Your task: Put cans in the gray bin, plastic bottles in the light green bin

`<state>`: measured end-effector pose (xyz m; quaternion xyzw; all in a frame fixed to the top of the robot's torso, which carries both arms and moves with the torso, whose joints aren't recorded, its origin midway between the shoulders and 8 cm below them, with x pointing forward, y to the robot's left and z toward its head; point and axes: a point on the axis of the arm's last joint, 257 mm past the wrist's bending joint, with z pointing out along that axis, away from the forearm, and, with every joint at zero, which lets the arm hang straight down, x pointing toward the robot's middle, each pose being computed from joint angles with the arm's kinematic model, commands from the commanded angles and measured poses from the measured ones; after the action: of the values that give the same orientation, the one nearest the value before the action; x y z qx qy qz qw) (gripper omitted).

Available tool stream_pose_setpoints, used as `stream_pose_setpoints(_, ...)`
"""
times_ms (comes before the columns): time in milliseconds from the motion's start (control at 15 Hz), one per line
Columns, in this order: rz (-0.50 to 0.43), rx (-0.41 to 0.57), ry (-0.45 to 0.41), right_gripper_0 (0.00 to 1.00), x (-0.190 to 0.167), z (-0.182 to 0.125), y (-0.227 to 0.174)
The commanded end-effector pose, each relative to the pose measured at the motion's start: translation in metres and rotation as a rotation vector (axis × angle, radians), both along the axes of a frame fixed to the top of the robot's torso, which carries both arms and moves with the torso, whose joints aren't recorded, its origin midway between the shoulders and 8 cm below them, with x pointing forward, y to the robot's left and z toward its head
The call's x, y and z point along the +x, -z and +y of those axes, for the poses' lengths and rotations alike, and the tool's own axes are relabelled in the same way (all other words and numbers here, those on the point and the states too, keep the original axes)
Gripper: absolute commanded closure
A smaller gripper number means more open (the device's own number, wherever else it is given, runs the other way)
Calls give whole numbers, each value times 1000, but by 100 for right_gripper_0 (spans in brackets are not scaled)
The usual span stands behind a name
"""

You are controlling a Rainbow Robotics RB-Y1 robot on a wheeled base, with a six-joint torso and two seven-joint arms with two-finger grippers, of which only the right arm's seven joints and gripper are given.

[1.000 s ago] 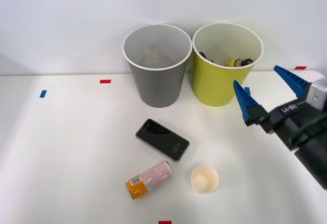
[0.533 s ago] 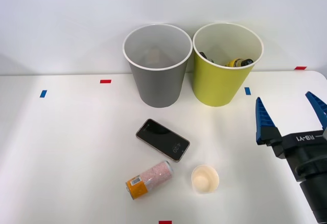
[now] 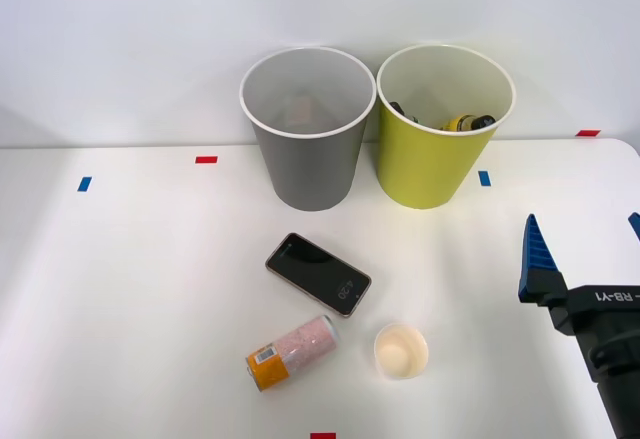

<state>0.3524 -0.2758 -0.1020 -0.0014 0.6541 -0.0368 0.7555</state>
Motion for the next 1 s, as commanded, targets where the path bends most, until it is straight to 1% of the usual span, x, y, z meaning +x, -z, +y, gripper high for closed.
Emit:
stream_pose_setpoints(67, -12, -88, 52, 0, -3, -6, -2)
stream_pose_setpoints(333, -77, -49, 93, 0, -8, -9, 1)
stream_pose_setpoints(467, -112, -28, 93, 0, -15, -7, 8)
stream_pose_setpoints(667, -143, 87, 71, 0, -39, -3, 26)
stream_pose_setpoints(733, -145, 108, 57, 0, -49, -1, 36)
stream_pose_setpoints(867, -144, 90, 51, 0, -69, 2, 53)
stream_pose_setpoints(933, -123, 55, 44, 0, -83, 6, 63)
stream_pose_setpoints(1000, -91, -1, 44, 0, -91, 9, 71)
